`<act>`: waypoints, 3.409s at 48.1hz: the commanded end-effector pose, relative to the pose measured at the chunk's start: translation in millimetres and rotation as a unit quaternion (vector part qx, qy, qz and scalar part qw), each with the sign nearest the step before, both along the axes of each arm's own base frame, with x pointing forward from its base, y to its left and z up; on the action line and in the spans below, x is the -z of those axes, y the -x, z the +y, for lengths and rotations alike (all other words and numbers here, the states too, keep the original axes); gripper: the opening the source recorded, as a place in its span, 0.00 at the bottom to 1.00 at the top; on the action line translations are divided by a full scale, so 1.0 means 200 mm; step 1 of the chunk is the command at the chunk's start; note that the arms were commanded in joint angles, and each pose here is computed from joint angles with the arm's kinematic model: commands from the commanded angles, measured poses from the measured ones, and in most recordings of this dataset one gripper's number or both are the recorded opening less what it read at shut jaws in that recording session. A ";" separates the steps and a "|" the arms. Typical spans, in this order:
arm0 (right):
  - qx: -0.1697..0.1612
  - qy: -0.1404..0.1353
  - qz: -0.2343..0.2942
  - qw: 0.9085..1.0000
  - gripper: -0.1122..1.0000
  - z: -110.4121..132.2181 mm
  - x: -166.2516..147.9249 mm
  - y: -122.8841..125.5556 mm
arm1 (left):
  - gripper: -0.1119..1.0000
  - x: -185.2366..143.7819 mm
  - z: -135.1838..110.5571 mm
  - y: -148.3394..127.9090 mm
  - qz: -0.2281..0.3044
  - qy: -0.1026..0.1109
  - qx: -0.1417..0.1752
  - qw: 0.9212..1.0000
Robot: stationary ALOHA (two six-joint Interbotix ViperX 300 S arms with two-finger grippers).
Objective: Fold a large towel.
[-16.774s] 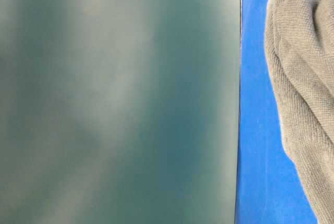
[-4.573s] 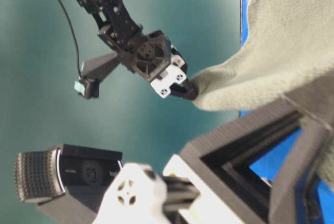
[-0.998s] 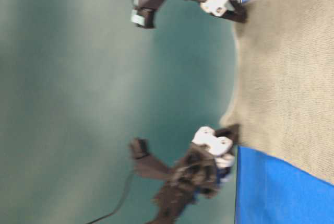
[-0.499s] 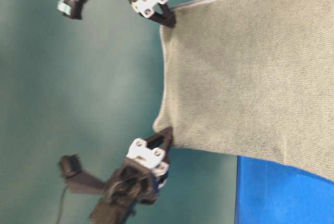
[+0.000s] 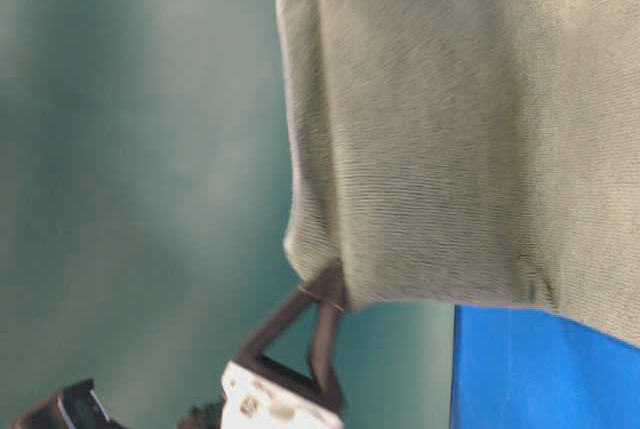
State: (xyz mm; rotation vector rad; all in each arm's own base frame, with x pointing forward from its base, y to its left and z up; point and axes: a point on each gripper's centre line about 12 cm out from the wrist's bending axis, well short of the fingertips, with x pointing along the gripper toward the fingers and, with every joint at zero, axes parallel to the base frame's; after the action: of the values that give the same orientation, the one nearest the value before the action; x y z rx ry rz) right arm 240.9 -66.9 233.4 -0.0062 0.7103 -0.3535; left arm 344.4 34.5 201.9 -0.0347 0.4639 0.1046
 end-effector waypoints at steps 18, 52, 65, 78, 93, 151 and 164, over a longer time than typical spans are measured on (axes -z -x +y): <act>-0.070 -0.136 0.111 0.982 0.13 0.48 0.38 -0.06 | 0.14 0.31 -0.54 -0.01 0.098 0.040 0.123 0.987; -0.115 -0.160 0.109 0.974 0.56 0.67 0.51 -0.31 | 0.59 0.45 -0.58 -0.05 0.136 0.045 0.125 0.982; -0.172 -0.150 0.107 0.968 0.63 0.91 0.34 -0.30 | 0.71 0.31 -0.71 -0.03 0.099 0.045 0.163 0.981; -0.193 -0.136 0.078 0.969 0.63 0.96 0.07 -0.23 | 0.71 0.05 -0.80 0.08 0.065 0.047 0.199 0.977; -0.223 -0.081 -0.068 0.969 0.63 0.78 -0.35 -0.02 | 0.71 -0.37 -0.69 0.28 -0.037 0.016 0.216 0.976; -0.025 -0.024 -0.214 0.976 0.63 0.21 -0.13 0.54 | 0.70 -0.21 -0.24 1.03 -0.150 -0.034 0.108 0.982; -0.025 -0.032 -0.207 0.977 0.63 0.22 -0.07 0.52 | 0.70 -0.18 -0.21 1.04 -0.149 -0.028 0.084 0.985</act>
State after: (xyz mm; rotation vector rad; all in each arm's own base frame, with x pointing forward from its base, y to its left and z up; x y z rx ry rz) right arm 134.3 -23.2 244.8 0.1117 0.3084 -0.2703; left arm 136.2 -8.9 232.1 0.0497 0.1778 -0.0703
